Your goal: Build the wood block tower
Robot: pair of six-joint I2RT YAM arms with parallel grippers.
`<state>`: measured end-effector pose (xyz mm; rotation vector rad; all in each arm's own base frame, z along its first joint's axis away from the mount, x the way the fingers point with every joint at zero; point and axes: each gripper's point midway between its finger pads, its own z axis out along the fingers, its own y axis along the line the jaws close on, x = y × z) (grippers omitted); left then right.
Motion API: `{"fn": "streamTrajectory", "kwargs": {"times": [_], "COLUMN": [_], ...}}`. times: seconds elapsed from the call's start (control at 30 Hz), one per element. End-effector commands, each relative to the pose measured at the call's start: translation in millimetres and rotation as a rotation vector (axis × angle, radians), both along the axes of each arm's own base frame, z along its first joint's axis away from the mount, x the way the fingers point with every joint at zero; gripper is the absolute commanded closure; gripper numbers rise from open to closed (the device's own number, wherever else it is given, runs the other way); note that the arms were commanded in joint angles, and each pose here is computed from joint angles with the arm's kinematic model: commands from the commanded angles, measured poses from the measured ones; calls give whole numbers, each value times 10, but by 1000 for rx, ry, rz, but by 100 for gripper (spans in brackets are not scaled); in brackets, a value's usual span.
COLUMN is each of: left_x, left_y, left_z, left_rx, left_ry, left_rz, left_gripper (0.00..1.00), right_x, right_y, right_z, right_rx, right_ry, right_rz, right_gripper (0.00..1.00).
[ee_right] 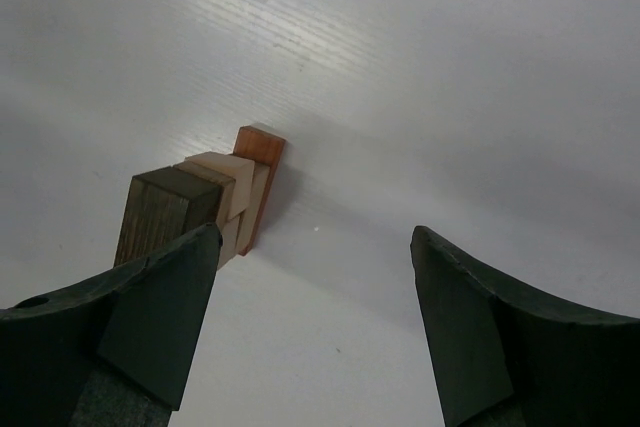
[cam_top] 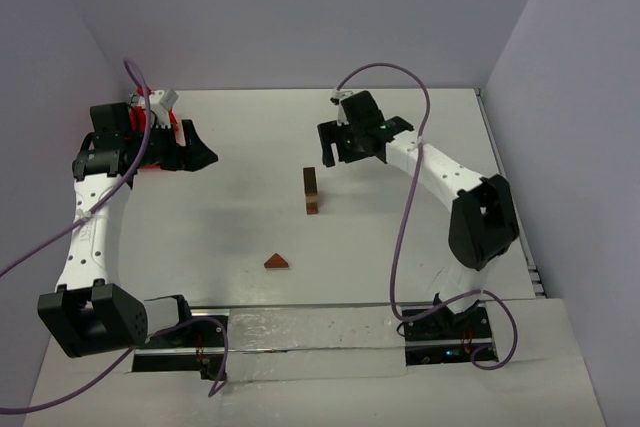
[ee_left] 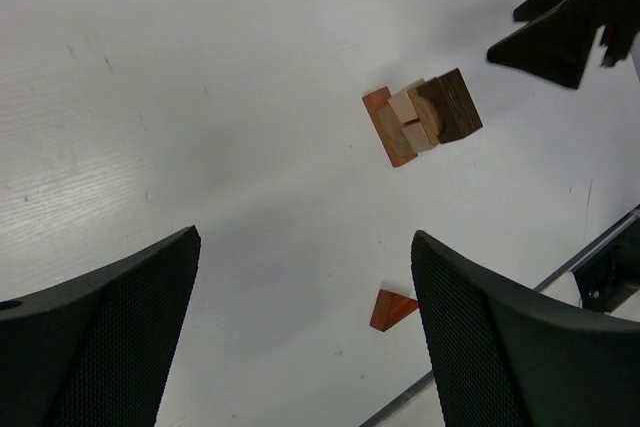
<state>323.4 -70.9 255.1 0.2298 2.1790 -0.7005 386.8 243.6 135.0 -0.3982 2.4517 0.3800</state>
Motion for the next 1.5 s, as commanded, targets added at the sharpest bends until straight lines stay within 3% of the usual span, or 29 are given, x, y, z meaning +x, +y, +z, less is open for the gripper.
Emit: {"fn": "streamTrajectory", "kwargs": {"times": [0.0,0.17,0.33,0.47,0.63,1.0,1.47], "left_x": [-211,-647,-1254,-1470,-1496,-1472,-1703], "left_y": [-236,-693,-1181,-1389,-1464,-1549,-1515], "left_z": [-3,-400,-1023,-1400,-1655,-1767,-2053], "left_rx": [87,208,318,406,466,494,473], "left_ry": [-129,-181,-136,-111,-79,-225,-172], "left_rz": [-204,-486,-790,-911,-979,-1155,-1257], "left_gripper": [9,9,10,10,12,18,20], "right_x": [4,-182,-487,-642,-671,-633,-602], "right_y": [-288,-552,-847,-1019,-1156,-1095,-1076], "right_z": [899,1289,1480,1492,1443,1410,1362], "right_rx": [58,82,110,109,99,123,119], "right_ry": [-237,-351,-413,-431,-420,-390,-378], "right_rz": [-12,-16,-56,-83,-113,-94,-88], "right_gripper": [16,13,1,0,0,0,0]}}
